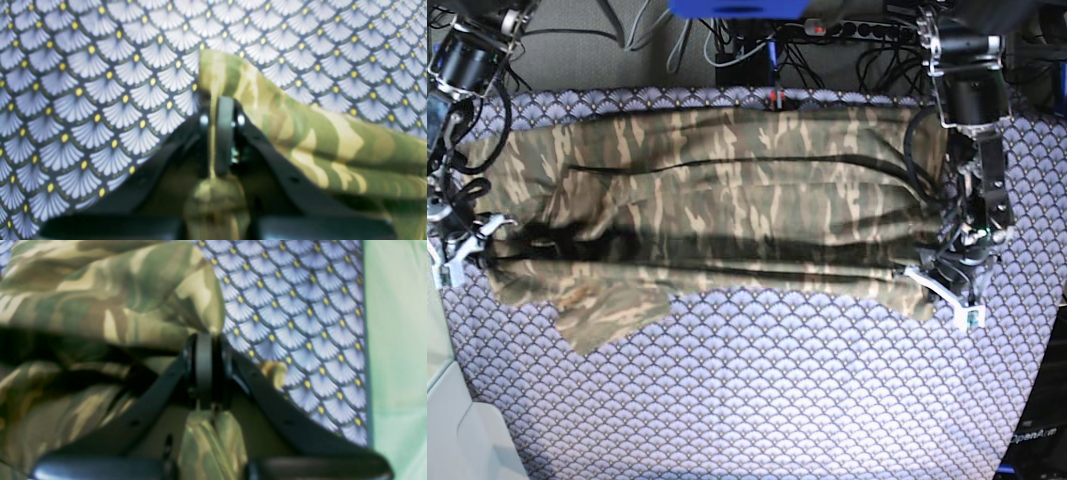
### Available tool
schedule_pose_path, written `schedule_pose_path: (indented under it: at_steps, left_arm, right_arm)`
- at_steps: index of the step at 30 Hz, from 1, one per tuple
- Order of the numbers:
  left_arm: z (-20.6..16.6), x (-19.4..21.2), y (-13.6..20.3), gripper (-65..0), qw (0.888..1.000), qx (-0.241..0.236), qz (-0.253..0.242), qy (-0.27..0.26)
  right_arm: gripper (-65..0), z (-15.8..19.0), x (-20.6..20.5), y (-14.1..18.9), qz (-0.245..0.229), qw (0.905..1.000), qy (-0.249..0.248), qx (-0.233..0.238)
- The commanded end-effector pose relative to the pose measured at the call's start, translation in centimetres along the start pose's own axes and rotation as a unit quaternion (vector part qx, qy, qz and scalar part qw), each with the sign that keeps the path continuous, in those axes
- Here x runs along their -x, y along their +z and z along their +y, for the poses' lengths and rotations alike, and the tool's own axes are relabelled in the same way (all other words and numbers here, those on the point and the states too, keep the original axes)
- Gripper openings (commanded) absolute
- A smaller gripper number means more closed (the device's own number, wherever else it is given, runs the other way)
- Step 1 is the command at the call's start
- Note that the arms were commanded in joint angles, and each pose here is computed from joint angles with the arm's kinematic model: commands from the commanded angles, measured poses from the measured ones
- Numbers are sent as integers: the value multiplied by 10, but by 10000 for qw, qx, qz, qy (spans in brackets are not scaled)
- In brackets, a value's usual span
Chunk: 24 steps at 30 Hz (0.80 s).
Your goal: Fold the T-shirt properly
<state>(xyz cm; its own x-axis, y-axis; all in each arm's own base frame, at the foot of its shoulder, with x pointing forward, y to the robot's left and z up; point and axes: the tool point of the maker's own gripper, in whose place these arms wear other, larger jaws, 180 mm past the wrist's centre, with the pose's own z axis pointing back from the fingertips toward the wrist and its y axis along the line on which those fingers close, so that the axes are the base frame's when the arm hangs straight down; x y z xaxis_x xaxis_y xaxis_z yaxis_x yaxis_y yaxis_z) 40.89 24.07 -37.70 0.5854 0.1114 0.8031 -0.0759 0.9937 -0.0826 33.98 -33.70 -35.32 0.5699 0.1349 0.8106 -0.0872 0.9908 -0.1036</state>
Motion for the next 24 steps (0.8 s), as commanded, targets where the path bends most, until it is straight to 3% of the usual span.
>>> schedule_pose_path:
  at_steps: [1, 12, 18, 24]
  left_arm:
    - [5, -25, 6, -642, 9993, -86, -348, -88]
    - [11, -11, 50, -642, 9992, -216, -279, -212]
    - [5, 11, 72, -642, 9989, -189, -186, -378]
    - [1, 27, 76, -642, 9993, -150, -61, -341]
  right_arm:
    - [-632, -16, -20, 7, -296, 9994, 65, 194]
    - [-632, -45, 11, 26, 155, 9977, -284, 588]
    - [-632, -31, 40, 31, 432, 9972, -336, 501]
    - [-629, -12, 25, 45, 196, 9986, -2, 499]
